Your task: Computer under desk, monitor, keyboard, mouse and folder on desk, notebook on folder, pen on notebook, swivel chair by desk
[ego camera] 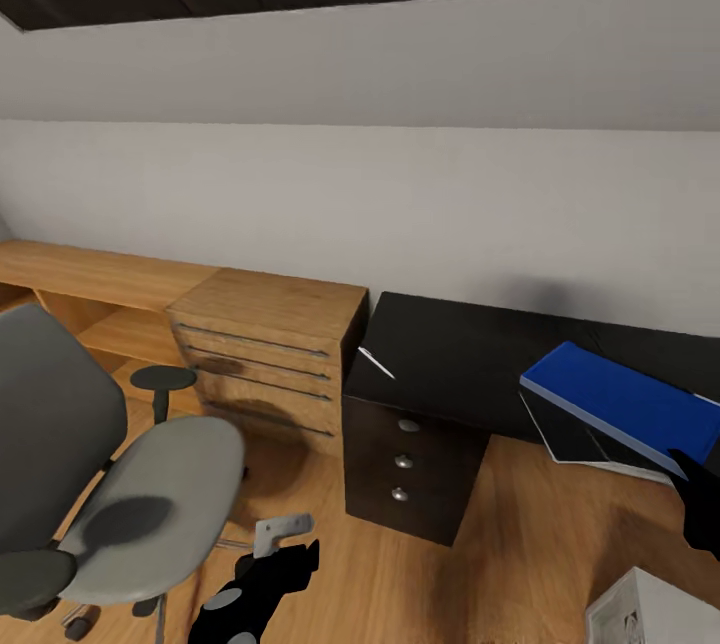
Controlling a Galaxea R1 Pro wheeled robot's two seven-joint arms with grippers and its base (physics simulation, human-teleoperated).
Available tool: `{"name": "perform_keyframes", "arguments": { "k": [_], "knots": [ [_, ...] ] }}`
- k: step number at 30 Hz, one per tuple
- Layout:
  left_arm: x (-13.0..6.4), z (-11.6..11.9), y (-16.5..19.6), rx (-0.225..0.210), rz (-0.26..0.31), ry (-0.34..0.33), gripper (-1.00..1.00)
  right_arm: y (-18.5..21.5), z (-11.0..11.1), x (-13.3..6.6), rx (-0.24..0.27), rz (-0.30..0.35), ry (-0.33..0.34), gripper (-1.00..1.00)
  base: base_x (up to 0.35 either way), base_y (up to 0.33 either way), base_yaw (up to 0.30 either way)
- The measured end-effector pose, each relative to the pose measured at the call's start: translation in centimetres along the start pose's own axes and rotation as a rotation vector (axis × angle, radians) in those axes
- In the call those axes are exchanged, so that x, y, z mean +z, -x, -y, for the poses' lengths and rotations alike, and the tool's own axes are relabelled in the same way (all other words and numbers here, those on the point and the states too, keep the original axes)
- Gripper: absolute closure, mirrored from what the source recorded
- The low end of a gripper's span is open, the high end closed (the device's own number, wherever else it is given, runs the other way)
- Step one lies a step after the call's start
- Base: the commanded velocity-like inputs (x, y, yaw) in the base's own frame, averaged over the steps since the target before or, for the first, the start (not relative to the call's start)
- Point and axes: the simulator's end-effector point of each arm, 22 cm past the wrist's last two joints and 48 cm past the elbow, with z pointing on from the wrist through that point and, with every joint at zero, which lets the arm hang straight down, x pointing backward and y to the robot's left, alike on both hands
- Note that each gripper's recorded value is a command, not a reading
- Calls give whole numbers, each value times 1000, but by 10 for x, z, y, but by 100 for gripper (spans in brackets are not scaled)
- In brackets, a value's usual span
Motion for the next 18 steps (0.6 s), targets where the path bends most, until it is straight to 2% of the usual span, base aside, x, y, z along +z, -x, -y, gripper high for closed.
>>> {"name": "perform_keyframes", "arguments": {
  "k": [13, 18],
  "knots": [
    [3, -3, -8, 10, -16, 8, -100, 0, -1, 0, -1, 1, 1, 100, 0, 0, -275],
    [6, 6, -16, 0, -35, 6, -100, 0, -1, 0, -1, 0, 1, 100, 0, 0, -275]
  ]
}}
